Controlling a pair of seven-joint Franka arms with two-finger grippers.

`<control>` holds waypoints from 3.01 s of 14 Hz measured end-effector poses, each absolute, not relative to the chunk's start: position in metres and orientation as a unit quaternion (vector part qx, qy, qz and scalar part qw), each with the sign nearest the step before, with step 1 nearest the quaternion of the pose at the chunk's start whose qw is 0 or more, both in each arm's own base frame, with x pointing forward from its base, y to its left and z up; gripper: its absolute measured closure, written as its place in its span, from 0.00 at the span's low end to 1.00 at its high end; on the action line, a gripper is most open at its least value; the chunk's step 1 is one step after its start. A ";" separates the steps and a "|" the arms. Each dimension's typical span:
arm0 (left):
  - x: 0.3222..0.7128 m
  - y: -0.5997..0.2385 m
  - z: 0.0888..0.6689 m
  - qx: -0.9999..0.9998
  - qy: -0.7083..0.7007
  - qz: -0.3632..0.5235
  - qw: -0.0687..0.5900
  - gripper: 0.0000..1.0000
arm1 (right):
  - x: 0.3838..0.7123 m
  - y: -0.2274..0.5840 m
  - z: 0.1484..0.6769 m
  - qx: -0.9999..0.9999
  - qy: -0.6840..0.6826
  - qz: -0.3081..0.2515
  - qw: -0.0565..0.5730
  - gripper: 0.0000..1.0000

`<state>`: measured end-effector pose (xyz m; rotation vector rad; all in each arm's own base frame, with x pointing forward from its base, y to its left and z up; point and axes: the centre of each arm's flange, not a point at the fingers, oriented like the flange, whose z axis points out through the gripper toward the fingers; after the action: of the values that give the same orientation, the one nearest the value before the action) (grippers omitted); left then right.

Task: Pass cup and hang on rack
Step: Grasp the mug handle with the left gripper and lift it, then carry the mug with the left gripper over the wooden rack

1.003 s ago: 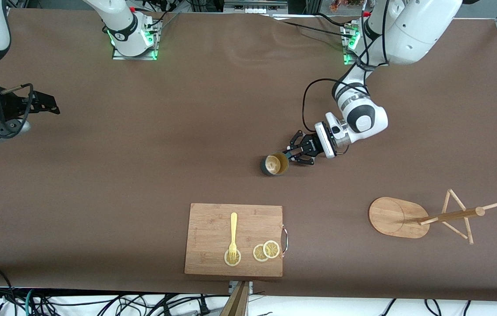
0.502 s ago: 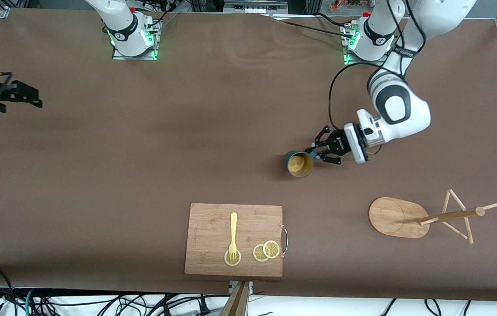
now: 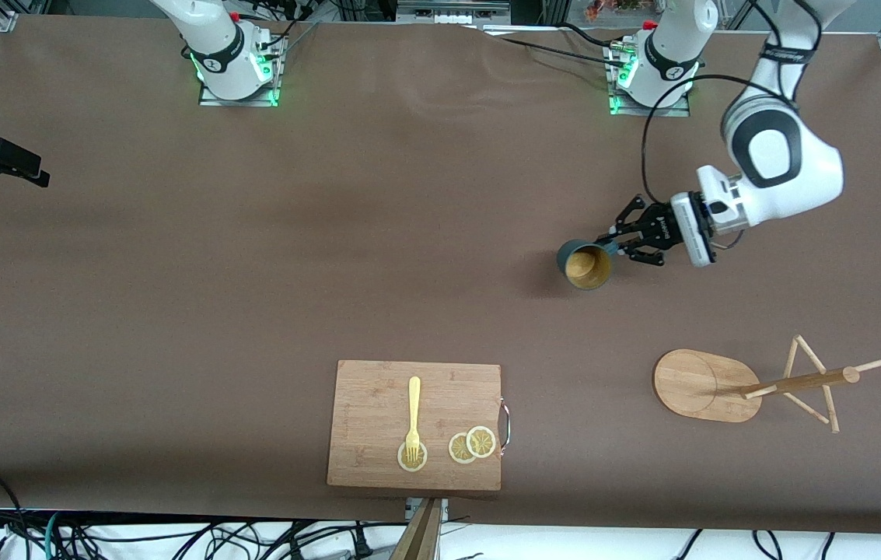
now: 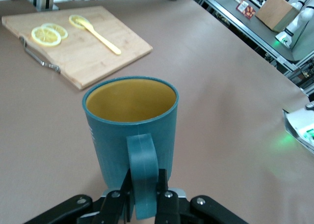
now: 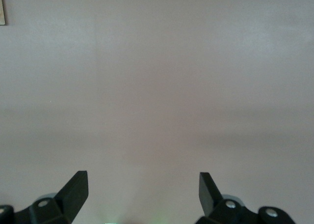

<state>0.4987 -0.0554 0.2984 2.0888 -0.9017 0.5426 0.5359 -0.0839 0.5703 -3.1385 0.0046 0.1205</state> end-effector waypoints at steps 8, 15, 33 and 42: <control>0.464 0.077 0.322 0.843 -0.252 0.144 0.452 0.80 | 0.541 -0.060 0.587 -1.000 -0.012 0.023 -0.002 0.00; 0.462 0.130 0.353 0.857 -0.078 0.077 0.503 0.80 | 0.543 -0.053 0.587 -1.000 -0.019 0.023 -0.002 0.00; 0.555 0.189 0.301 0.689 0.188 0.030 0.699 0.80 | 0.545 -0.051 0.589 -1.000 -0.020 0.017 -0.003 0.00; 0.573 0.210 0.272 0.634 0.197 0.047 0.746 0.80 | 0.545 -0.051 0.588 -1.000 -0.020 0.017 -0.003 0.00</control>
<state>0.5731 0.2097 0.2717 1.3874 0.4309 0.1034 0.5448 -0.0507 0.5883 -3.1464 -0.0632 0.0539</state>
